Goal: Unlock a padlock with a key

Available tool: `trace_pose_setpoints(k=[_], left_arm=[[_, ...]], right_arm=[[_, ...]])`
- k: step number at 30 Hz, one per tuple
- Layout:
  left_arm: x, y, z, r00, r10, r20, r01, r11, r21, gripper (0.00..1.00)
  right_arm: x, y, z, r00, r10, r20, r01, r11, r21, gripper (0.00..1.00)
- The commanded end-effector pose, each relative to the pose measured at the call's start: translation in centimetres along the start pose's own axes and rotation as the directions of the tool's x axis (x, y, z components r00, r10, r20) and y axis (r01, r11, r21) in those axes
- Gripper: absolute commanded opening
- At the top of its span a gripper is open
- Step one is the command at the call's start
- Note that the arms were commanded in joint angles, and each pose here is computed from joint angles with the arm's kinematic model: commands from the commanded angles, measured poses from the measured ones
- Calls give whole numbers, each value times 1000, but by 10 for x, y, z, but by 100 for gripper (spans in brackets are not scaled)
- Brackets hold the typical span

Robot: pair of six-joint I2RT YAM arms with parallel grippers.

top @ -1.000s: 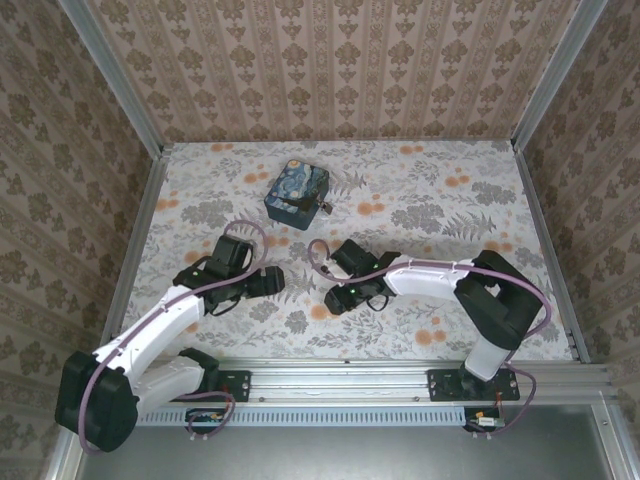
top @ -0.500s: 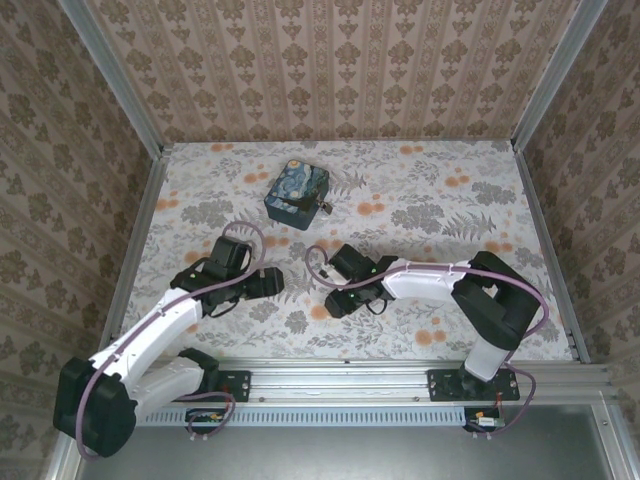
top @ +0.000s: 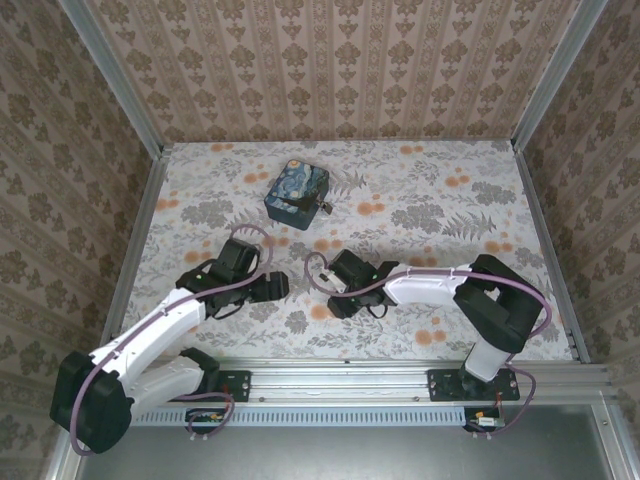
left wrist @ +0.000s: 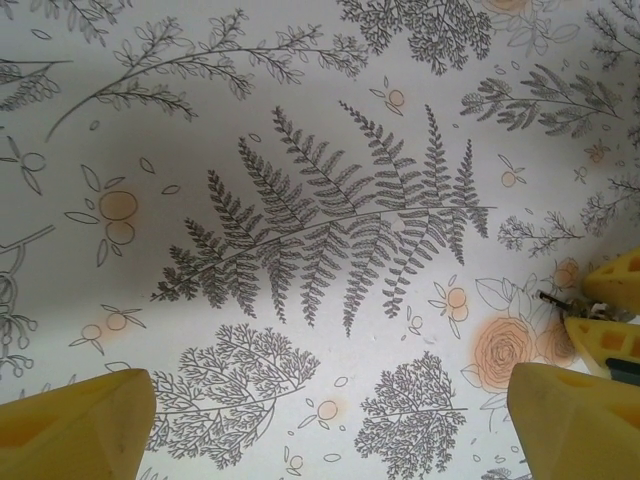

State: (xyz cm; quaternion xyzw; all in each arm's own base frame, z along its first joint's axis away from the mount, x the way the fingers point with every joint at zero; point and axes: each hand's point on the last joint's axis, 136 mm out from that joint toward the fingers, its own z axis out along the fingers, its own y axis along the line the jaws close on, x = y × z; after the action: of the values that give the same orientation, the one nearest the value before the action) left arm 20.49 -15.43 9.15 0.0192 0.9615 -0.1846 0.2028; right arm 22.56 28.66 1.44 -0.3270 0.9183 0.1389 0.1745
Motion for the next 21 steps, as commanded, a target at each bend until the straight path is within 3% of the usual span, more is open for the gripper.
trace_pose_setpoints(k=[1, 6, 13, 21], left_arm=[[-9, -2, -10, 1000, -14, 28, 14, 1000, -16, 92], [-15, -5, -13, 1000, 3, 28, -3, 1000, -18, 92], [-11, -17, 0, 1000, 4, -14, -4, 999, 44, 92], [-3, -69, 23, 993, 79, -88, -48, 950, 308, 82]], right_arm=[[51, -19, 9, 989, -11, -149, 25, 996, 90, 29], [52, -21, 12, 989, -21, -147, 36, 994, 105, 16], [46, -17, 11, 995, -20, -97, 28, 997, 75, 9], [13, 1, -15, 998, 64, 30, -59, 990, -127, 5]])
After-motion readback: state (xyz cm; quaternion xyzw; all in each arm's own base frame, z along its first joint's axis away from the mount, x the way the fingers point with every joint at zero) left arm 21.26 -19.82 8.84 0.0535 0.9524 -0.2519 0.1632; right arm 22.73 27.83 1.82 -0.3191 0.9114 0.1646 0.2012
